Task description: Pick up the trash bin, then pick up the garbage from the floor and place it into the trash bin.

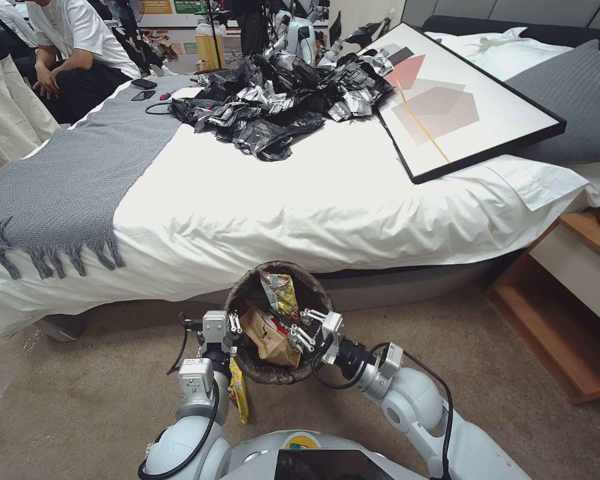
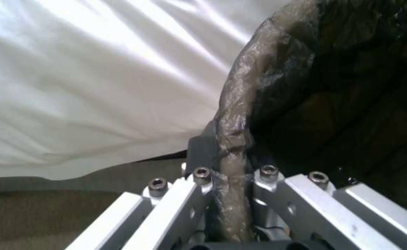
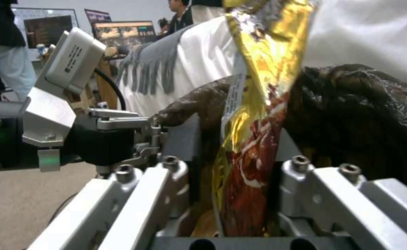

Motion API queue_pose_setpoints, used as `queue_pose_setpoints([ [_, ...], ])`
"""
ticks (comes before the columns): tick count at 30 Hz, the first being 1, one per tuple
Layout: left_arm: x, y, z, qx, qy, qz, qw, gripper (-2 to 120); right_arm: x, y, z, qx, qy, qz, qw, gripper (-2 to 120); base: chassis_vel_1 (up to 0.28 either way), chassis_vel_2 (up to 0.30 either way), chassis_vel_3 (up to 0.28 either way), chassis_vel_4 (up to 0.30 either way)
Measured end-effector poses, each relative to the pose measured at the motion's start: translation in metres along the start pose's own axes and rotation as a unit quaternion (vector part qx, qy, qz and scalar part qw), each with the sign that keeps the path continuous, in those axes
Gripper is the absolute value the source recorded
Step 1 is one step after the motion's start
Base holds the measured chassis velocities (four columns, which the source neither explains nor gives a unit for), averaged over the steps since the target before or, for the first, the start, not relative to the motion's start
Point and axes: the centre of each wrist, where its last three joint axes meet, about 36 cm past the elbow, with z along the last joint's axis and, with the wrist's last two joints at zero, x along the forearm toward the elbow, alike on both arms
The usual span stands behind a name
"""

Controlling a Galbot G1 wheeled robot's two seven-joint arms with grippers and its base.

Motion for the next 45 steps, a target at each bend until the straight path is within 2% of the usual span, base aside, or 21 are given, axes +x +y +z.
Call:
queue_pose_setpoints([
  [3, 0.0, 0.0, 0.0, 0.0, 0.0, 0.0, 1.0, 2, 0.0, 0.0, 0.001, 0.0, 0.001, 0.002, 1.0, 41, 0.0, 0.0, 0.0, 0.0],
  [5, 0.0, 0.0, 0.0, 0.0, 0.0, 0.0, 1.0, 2, 0.0, 0.0, 0.001, 0.0, 0.001, 0.002, 1.0, 44, 0.0, 0.0, 0.0, 0.0],
  [7, 0.0, 0.0, 0.0, 0.0, 0.0, 0.0, 1.0, 2, 0.0, 0.0, 0.001, 0.001, 0.002, 0.003, 1.0, 55, 0.0, 0.0, 0.0, 0.0],
  [9, 0.0, 0.0, 0.0, 0.0, 0.0, 0.0, 1.0, 2, 0.001, 0.0, 0.001, 0.002, 0.002, 0.003, 1.0, 58, 0.0, 0.0, 0.0, 0.0],
  [11, 0.0, 0.0, 0.0, 0.0, 0.0, 0.0, 1.0, 2, 0.002, -0.002, 0.0, 0.004, 0.003, 0.004, 1.0, 70, 0.0, 0.0, 0.0, 0.0],
  [12, 0.0, 0.0, 0.0, 0.0, 0.0, 0.0, 1.0, 2, 0.002, -0.002, 0.0, 0.004, 0.003, 0.004, 1.0, 70, 0.0, 0.0, 0.0, 0.0],
  [15, 0.0, 0.0, 0.0, 0.0, 0.0, 0.0, 1.0, 2, 0.003, -0.002, -0.001, 0.005, 0.003, 0.006, 1.0, 86, 0.0, 0.0, 0.0, 0.0],
  [16, 0.0, 0.0, 0.0, 0.0, 0.0, 0.0, 1.0, 2, 0.003, -0.002, -0.001, 0.005, 0.003, 0.006, 1.0, 86, 0.0, 0.0, 0.0, 0.0],
  [18, 0.0, 0.0, 0.0, 0.0, 0.0, 0.0, 1.0, 2, 0.003, -0.002, -0.002, 0.007, 0.002, 0.007, 1.0, 94, 0.0, 0.0, 0.0, 0.0],
  [21, 0.0, 0.0, 0.0, 0.0, 0.0, 0.0, 1.0, 2, 0.004, -0.003, -0.005, 0.011, -0.001, 0.009, 1.0, 99, 0.0, 0.0, 0.0, 0.0],
  [33, 0.0, 0.0, 0.0, 0.0, 0.0, 0.0, 1.0, 2, 0.01, -0.002, -0.022, 0.043, -0.014, 0.001, 0.999, 100, 0.0, 0.0, 0.0, 0.0],
  [36, 0.0, 0.0, 0.0, 0.0, 0.0, 0.0, 1.0, 2, 0.01, 0.0, -0.03, 0.067, -0.029, 0.006, 0.997, 100, 0.0, 0.0, 0.0, 0.0],
  [37, 0.0, 0.0, 0.0, 0.0, 0.0, 0.0, 1.0, 2, 0.009, 0.001, -0.034, 0.081, -0.036, 0.015, 0.996, 100, 0.0, 0.0, 0.0, 0.0],
  [38, 0.0, 0.0, 0.0, 0.0, 0.0, 0.0, 1.0, 2, 0.006, 0.008, -0.046, 0.123, -0.046, 0.056, 0.99, 100, 0.0, 0.0, 0.0, 0.0],
  [40, 0.0, 0.0, 0.0, 0.0, 0.0, 0.0, 1.0, 2, 0.005, 0.021, -0.06, 0.159, -0.046, 0.133, 0.977, 100, 0.0, 0.0, 0.0, 0.0],
  [41, 0.0, 0.0, 0.0, 0.0, 0.0, 0.0, 1.0, 2, 0.005, 0.021, -0.06, 0.159, -0.046, 0.133, 0.977, 100, 0.0, 0.0, 0.0, 0.0],
  [43, 0.0, 0.0, 0.0, 0.0, 0.0, 0.0, 1.0, 2, 0.011, 0.042, -0.067, 0.162, -0.034, 0.239, 0.957, 100, 0.0, 0.0, 0.0, 0.0],
  [44, 0.0, 0.0, 0.0, 0.0, 0.0, 0.0, 1.0, 2, 0.011, 0.042, -0.067, 0.162, -0.034, 0.239, 0.957, 100, 0.0, 0.0, 0.0, 0.0],
  [45, 0.0, 0.0, 0.0, 0.0, 0.0, 0.0, 1.0, 2, 0.014, 0.049, -0.068, 0.158, -0.03, 0.272, 0.949, 100, 0.0, 0.0, 0.0, 0.0],
])
